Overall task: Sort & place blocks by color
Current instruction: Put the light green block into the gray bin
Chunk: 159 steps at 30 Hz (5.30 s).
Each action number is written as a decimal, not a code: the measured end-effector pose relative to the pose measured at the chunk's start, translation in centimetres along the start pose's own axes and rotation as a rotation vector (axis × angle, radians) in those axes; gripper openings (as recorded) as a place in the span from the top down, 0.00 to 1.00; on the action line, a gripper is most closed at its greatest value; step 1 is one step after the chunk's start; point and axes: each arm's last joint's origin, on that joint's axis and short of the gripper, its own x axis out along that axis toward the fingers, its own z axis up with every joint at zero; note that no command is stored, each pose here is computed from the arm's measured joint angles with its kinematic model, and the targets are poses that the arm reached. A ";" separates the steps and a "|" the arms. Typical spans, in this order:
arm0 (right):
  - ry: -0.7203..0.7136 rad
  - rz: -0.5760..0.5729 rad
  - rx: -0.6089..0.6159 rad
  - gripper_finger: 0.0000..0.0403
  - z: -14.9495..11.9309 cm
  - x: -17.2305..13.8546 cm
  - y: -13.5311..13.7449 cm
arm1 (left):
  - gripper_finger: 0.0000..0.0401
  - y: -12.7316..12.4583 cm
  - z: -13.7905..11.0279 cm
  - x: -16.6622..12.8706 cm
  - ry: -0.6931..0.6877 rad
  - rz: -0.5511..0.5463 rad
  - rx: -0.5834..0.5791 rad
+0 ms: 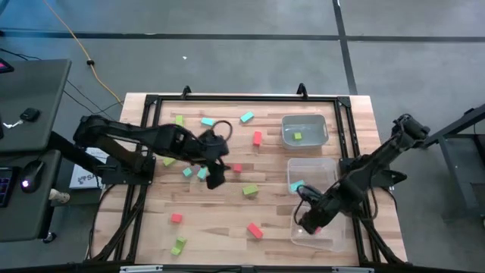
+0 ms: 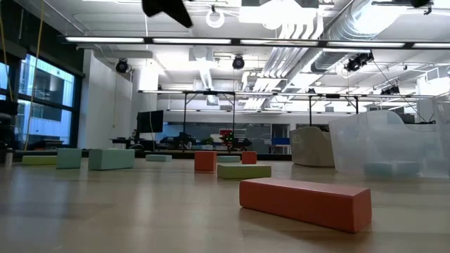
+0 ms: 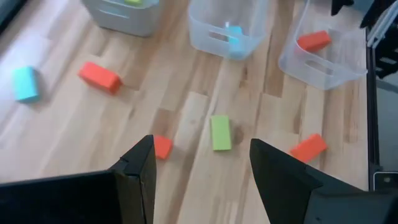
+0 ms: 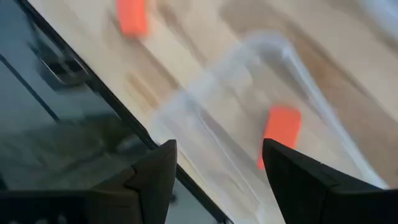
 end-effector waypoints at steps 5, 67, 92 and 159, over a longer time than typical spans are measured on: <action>-0.181 0.103 0.030 0.44 1.8 -1.6 0.3 | 0.55 1.1 -0.5 -3.3 -0.051 0.041 0.012; -0.580 0.107 -1.030 0.44 21.4 2.7 -0.8 | 0.55 8.1 -3.7 -6.4 0.019 0.463 -0.546; -0.314 0.062 -1.131 0.44 20.2 11.5 -1.3 | 0.55 8.1 -3.7 -6.4 0.021 0.463 -0.541; -0.447 -0.049 -0.957 0.75 22.8 3.3 -3.9 | 0.55 8.1 -3.7 -6.4 0.031 0.460 -0.519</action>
